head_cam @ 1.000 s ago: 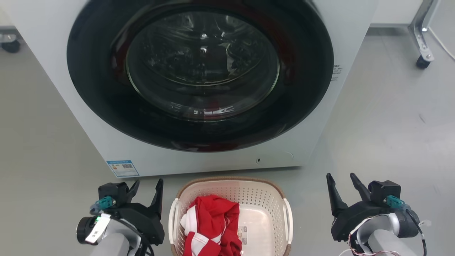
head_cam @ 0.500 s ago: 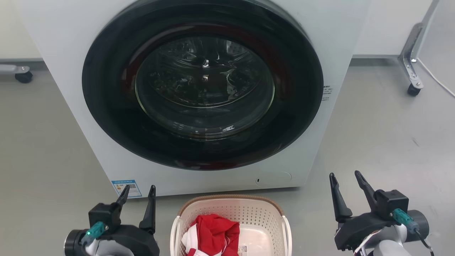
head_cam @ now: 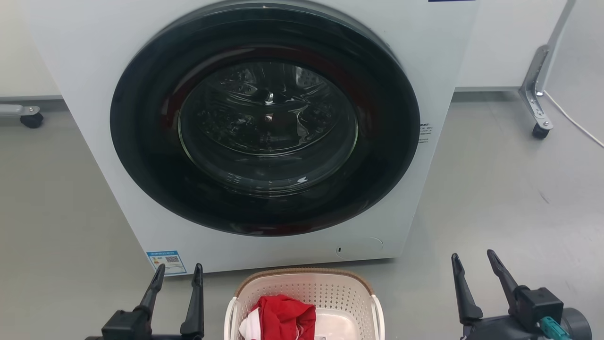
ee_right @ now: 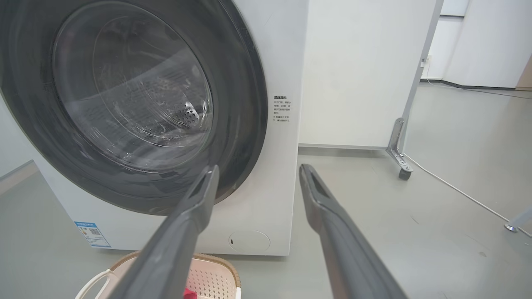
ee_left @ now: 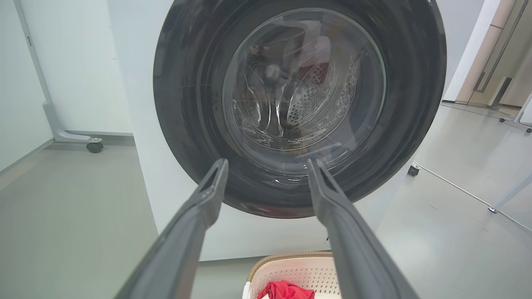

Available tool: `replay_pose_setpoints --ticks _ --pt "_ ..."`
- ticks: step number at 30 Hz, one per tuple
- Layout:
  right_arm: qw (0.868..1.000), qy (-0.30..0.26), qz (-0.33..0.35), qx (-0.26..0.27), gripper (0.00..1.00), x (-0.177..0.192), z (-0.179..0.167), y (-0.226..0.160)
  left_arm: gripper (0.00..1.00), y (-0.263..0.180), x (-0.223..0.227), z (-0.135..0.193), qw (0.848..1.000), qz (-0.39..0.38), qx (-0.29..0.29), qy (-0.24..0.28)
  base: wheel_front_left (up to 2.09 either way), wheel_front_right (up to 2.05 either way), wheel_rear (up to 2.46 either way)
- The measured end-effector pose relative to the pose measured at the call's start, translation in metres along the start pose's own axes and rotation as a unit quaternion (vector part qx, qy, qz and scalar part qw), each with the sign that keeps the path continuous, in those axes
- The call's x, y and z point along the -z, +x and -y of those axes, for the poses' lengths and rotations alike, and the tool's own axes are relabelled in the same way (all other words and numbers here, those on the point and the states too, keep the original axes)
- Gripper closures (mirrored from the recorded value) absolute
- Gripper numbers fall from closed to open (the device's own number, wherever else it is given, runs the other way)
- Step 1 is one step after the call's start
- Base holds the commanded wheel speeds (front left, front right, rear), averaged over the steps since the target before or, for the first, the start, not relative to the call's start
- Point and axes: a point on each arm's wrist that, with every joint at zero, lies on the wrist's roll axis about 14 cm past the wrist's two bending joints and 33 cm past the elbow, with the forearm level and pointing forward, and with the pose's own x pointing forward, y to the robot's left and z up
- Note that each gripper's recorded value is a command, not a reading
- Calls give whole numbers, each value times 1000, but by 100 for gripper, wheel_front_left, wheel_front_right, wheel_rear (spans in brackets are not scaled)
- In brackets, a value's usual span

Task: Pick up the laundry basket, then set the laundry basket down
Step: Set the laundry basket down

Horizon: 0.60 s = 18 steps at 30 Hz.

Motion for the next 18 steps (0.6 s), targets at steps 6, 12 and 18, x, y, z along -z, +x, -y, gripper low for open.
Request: replay_pose_setpoints --ticks 6,12,18 --pt "1000 4 -1 12 0 2 4 -12 0 -9 -2 -3 1000 5 -9 -5 0 0 0" --pt "1000 8 -6 27 0 6 10 -23 0 -19 0 -4 1000 2 -17 -8 0 0 0" --pt "1000 6 0 31 0 3 12 -24 0 -22 1 -6 1000 2 -23 -13 0 0 0"
